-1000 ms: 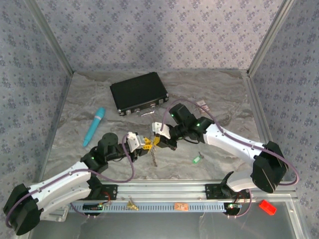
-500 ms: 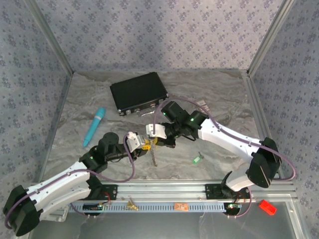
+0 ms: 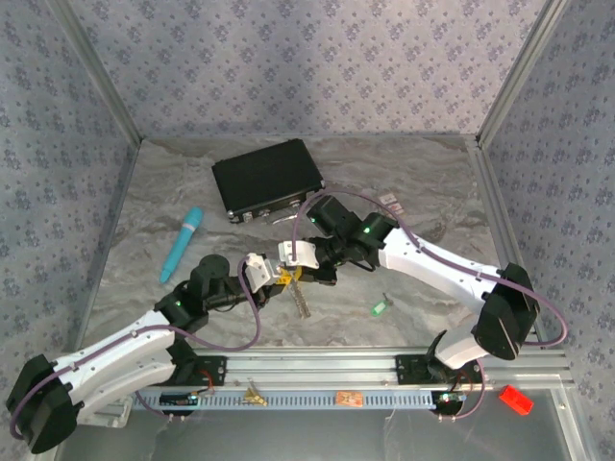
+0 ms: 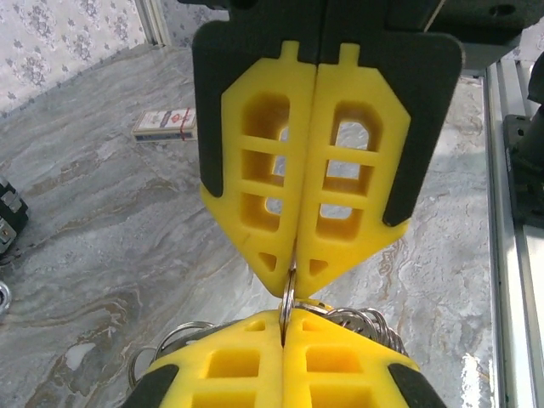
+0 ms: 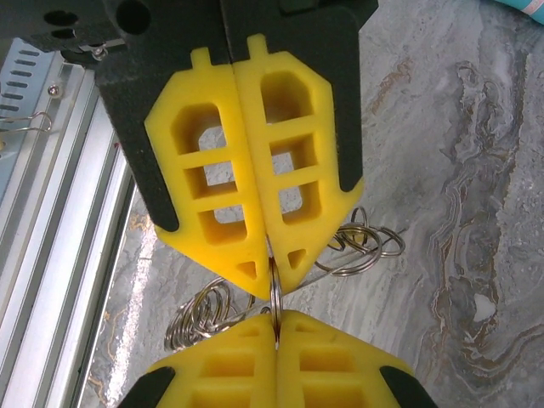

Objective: Put the keys on the keyring

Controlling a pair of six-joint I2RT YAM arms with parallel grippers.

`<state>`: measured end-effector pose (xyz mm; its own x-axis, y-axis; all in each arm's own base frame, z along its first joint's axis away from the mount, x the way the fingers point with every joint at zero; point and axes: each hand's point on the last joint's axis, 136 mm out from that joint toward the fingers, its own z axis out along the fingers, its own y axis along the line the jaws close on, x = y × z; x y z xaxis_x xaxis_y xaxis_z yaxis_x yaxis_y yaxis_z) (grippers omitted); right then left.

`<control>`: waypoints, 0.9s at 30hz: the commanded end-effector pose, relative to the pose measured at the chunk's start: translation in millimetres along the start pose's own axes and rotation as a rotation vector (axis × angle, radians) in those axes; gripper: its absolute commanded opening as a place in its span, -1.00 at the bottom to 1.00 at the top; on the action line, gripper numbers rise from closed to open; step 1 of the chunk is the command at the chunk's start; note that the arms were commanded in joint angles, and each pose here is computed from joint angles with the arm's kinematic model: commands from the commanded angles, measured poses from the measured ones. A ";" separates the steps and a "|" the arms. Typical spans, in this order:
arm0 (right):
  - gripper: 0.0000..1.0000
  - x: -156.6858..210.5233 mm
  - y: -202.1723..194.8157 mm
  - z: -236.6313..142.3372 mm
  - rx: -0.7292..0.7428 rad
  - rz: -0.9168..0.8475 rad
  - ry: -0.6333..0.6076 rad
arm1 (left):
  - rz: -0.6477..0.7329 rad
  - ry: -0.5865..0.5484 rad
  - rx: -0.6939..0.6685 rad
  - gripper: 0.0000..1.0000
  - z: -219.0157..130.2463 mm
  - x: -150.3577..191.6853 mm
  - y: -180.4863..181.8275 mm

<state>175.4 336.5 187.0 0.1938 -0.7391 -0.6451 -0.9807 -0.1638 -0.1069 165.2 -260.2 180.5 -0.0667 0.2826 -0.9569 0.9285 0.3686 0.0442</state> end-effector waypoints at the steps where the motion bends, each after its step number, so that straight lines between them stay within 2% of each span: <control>1: -0.70 -6.0 2.0 -7.6 -0.004 0.027 -0.065 | 0.027 -0.072 0.001 -1.00 -1.4 -19.5 -0.2; 2: -0.57 -10.0 -2.4 -14.0 0.015 0.038 -0.103 | 0.022 -0.071 0.002 -1.00 -1.3 -18.7 -0.4; 4: -0.48 -2.6 -1.3 -14.5 0.008 0.080 -0.144 | 0.015 -0.083 0.006 -1.00 -1.5 -18.9 -1.5; 13: -0.41 -0.8 -4.3 -10.0 -0.003 0.160 -0.250 | -0.007 -0.162 -0.001 -1.00 -4.0 -23.9 -1.8; 21: -0.46 -2.6 -4.2 -5.2 -0.015 0.174 -0.294 | -0.017 -0.194 0.002 -1.00 -5.2 -24.3 -2.9; 27: -0.65 -4.1 -4.7 -3.5 -0.024 0.178 -0.306 | -0.018 -0.222 -0.001 -1.00 -7.3 -27.9 -3.0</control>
<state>181.2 336.2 186.8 0.0048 -0.5569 -0.8306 -0.9979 -0.0559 0.0317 165.8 -260.8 185.3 -0.0543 0.1605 -0.9855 0.9209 0.3895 0.0127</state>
